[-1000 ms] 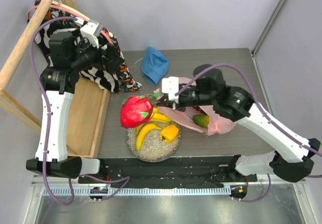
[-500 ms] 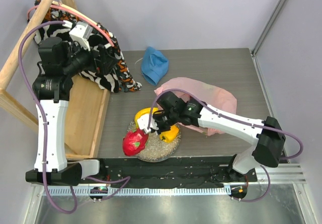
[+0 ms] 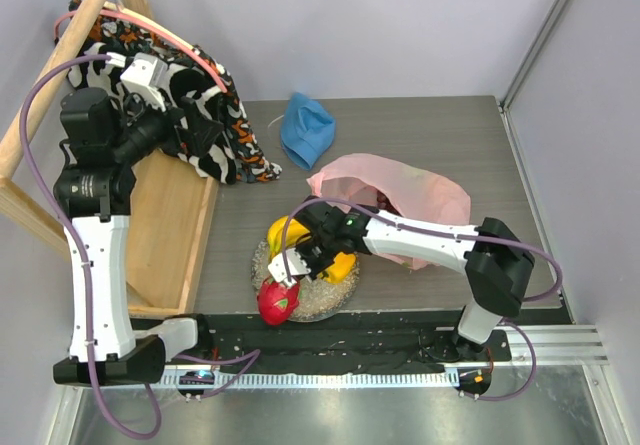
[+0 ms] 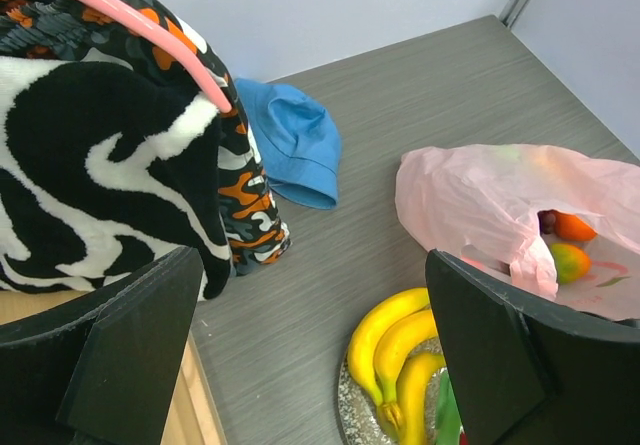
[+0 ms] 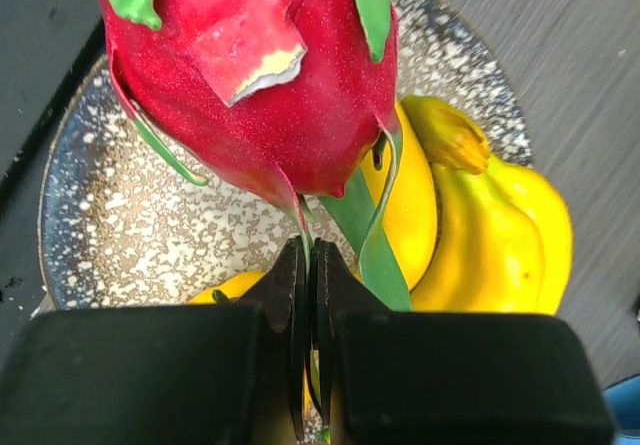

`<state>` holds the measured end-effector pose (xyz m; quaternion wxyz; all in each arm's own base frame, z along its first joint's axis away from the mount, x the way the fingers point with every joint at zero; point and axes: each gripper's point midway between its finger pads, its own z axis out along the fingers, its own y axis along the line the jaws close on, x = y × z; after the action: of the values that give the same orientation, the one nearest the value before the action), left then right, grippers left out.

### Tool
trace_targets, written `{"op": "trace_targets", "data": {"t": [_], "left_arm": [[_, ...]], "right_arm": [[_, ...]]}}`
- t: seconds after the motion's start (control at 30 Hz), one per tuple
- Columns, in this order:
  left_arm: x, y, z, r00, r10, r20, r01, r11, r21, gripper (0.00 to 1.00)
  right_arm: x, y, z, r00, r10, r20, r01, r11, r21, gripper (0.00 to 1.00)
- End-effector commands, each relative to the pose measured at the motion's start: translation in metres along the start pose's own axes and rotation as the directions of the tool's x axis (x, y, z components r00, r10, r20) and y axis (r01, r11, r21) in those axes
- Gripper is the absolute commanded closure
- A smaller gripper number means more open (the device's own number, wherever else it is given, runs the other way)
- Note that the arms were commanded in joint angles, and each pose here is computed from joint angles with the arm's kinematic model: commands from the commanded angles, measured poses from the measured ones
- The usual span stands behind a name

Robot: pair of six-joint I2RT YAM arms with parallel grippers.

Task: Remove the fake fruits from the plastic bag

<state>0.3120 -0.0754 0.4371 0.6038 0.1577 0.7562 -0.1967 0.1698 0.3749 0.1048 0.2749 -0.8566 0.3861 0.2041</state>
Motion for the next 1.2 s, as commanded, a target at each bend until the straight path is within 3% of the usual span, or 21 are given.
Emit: {"op": "trace_targets", "data": {"t": [0.0, 0.47, 0.83, 1.03, 1.17], "left_arm": [[-0.014, -0.004, -0.007, 0.998, 0.011, 0.057, -0.012, 1.0, 0.01, 0.0], [-0.007, 0.001, 0.004, 0.999, -0.017, 0.034, 0.016, 1.0, 0.025, 0.0], [-0.016, -0.01, -0.004, 0.998, -0.037, 0.054, 0.034, 0.998, 0.053, 0.0], [-0.015, -0.008, -0.002, 0.998, -0.04, 0.051, 0.038, 0.998, 0.051, 0.0], [-0.016, -0.007, -0.002, 0.997, -0.049, 0.052, 0.046, 0.997, 0.055, 0.0]], "right_arm": [[-0.006, -0.02, 0.004, 0.999, -0.049, -0.005, 0.05, 0.998, 0.039, 0.99], [0.019, -0.052, 0.021, 0.99, 0.092, -0.104, -0.08, 0.991, 0.109, 0.99], [0.012, -0.029, -0.009, 0.961, 0.267, -0.068, -0.259, 0.961, 0.101, 0.99], [0.024, -0.028, 0.003, 0.879, 0.472, -0.066, -0.456, 0.874, 0.169, 0.99], [0.033, -0.037, 0.01, 0.86, 0.508, -0.047, -0.484, 0.842, 0.239, 0.99]]}}
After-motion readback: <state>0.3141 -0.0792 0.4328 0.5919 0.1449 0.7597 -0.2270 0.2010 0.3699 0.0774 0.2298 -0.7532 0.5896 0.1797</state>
